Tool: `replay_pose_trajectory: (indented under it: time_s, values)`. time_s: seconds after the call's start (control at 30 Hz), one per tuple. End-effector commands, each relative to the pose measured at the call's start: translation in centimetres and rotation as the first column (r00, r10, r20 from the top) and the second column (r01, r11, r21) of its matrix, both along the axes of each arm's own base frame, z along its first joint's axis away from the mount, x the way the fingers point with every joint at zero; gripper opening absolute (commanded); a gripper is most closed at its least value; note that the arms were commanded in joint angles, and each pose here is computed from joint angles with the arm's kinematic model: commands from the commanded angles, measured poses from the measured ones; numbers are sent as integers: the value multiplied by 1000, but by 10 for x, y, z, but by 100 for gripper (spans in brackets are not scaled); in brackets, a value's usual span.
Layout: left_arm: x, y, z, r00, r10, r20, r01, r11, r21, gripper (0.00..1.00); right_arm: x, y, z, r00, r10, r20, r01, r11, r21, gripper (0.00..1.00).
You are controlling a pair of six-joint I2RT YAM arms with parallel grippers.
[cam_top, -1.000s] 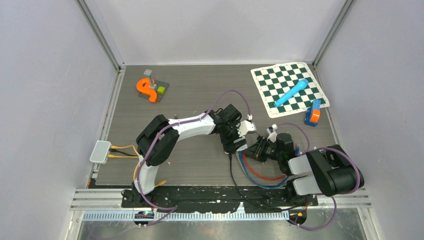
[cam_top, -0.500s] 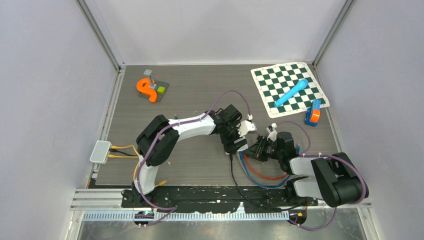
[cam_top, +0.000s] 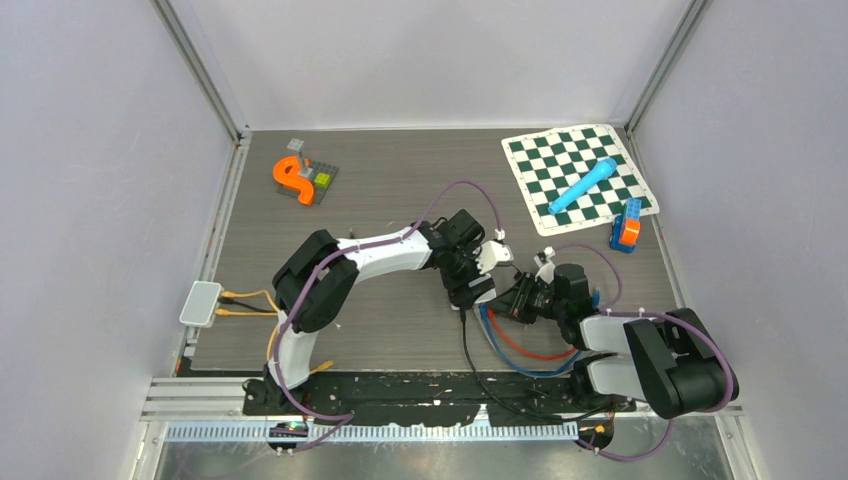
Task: Pull the plug from the switch port
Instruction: Pull the connector from the switch port.
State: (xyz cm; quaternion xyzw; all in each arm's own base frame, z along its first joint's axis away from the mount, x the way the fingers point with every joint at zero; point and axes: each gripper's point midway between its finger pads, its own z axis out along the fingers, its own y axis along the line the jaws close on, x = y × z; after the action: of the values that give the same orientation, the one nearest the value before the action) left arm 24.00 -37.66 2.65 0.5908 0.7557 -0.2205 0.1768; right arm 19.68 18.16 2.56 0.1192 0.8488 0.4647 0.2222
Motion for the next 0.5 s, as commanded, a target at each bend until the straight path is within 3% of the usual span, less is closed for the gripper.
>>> replay_pose_trajectory:
  time_s: [0.0,0.2,0.37,0.47]
  values:
    - [18,9,-2,998,59,35,-60,997,42,57,-21,3,-4,996,75,-44,-75,997,12,5]
    - [21,10,-2,997,71,43,-73,996,49,56,-26,-3,-21,993,58,-104,-63,997,-46,5]
    - [23,13,-4,996,79,40,-82,995,56,56,-27,10,4,997,74,-31,-71,992,106,5]
    - [24,13,-4,996,81,41,-83,995,56,55,-22,6,-3,998,39,-43,-36,997,74,5]
